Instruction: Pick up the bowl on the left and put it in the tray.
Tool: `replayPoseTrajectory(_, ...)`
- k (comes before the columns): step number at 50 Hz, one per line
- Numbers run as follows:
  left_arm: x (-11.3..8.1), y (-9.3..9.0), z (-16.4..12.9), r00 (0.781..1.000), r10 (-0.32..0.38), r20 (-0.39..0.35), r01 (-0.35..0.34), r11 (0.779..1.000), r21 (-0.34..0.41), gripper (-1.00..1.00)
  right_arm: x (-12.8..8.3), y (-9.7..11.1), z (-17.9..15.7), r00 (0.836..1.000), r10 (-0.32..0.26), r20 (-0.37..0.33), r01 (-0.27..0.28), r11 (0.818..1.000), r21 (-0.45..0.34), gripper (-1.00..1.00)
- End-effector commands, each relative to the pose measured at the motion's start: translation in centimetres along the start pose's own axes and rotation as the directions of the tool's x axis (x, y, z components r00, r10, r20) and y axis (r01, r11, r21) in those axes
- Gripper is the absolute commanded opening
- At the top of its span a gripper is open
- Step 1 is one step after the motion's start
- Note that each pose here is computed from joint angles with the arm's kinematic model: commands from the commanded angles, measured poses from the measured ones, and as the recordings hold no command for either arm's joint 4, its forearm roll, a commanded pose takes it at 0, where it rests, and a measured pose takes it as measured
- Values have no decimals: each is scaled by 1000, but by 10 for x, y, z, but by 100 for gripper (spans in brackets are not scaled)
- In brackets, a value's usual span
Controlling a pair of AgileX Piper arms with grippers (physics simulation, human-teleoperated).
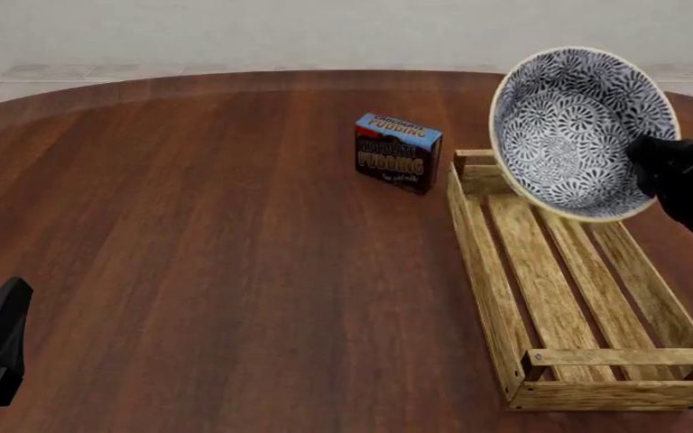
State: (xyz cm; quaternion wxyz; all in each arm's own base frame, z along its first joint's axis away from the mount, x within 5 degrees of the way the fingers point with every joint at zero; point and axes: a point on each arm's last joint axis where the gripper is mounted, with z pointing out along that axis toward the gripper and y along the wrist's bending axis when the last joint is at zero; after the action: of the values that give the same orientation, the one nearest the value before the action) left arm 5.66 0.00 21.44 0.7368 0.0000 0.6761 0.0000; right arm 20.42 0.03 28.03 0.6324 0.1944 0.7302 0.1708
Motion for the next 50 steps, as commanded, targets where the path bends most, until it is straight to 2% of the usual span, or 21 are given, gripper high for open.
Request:
replayPoseTrajectory(1, 0, 0, 0, 1000, 0, 0, 0, 1000, 0, 100, -3, -8, 6, 999, 34, 11, -35, 998, 44, -100)
replayPoseTrajectory(18, 0, 0, 0, 1000, 0, 0, 0, 1000, 0, 100, 5, -22, 22, 999, 42, -21, -40, 994, 102, -100)
replayPoseTrajectory(39, 0, 0, 0, 1000, 0, 0, 0, 1000, 0, 100, 17, -21, 28, 996, 55, -68, -48, 994, 98, -100)
replayPoseTrajectory(50, 0, 0, 0, 1000, 0, 0, 0, 1000, 0, 100, 16, -29, 35, 996, 49, -78, -38, 990, 135, -100)
